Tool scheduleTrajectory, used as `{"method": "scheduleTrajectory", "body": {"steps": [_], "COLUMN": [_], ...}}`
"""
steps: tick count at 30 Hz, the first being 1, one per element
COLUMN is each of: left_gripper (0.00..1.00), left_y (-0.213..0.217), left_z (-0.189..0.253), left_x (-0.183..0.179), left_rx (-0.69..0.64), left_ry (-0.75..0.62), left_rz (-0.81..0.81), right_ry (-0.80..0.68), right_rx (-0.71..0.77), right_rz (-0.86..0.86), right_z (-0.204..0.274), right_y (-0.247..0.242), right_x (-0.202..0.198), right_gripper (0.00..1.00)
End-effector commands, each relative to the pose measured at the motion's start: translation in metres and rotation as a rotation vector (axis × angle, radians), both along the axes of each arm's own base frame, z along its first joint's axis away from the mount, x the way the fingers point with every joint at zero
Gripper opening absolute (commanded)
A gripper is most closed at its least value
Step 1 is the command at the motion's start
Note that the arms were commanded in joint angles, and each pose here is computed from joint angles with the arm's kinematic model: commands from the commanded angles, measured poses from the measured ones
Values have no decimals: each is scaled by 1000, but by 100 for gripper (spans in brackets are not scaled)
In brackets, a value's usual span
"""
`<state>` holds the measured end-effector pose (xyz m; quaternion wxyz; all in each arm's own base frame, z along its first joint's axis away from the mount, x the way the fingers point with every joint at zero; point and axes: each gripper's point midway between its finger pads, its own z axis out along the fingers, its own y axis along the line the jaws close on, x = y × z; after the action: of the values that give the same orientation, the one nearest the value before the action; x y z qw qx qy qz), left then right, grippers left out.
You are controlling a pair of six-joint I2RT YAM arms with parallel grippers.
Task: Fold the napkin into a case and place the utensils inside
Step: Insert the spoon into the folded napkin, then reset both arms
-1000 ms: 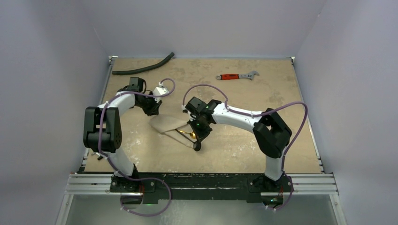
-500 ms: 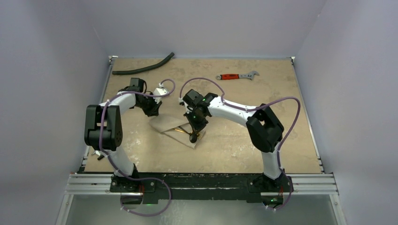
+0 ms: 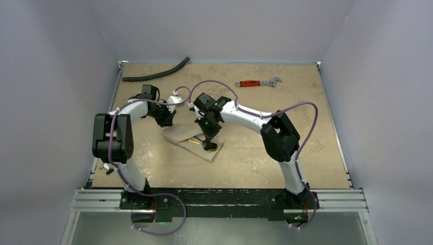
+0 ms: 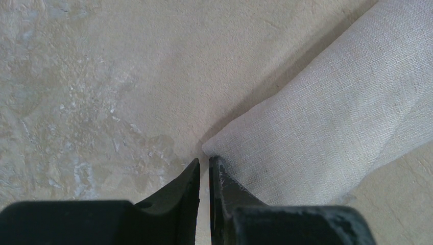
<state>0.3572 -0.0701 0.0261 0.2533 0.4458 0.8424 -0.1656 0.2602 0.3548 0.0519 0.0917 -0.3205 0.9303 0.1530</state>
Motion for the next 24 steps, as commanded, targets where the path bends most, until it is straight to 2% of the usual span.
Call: {"method": "scheduleTrajectory", "body": {"steps": [1,3,5,8,11,13,15,16,18,21,24], "left_gripper": [11,12,16,28,40,50,65,73,83,90,93], "left_y": [-2,-3,-3,0,8,14,27,32,43,48,38], "left_z": [10,13,16,20,28,39,53,62,79,90,85], "left_x": [7,8,11,14,19,27,38,45,59,65,54], "left_rx": [-22,-24,-25,-18,-11,-21,-39,-55,-80,-105,-178], "left_ry": [-13,-12,-7,33,69,68,51,37,1,-58,-92], "left_rz": [-15,-13,-1,40,98,143,223,268,384,470,487], "right_ry": [-58,-61,-70,-87,-130,-176,-225,-260,-340,-548,-687], "right_rx": [36,53,62,84,101,111,131,144,180,187,141], "right_rz": [16,14,11,4,-20,-50,-92,-136,-228,-432,-613], "right_z": [17,20,23,32,48,65,82,91,110,127,103], "right_y": [7,9,10,11,8,-1,-13,-23,-42,-87,-143], "right_x": [13,13,14,15,19,23,33,45,66,102,116], "right_gripper": [2,17,39,68,81,93,98,99,99,99,99]}}
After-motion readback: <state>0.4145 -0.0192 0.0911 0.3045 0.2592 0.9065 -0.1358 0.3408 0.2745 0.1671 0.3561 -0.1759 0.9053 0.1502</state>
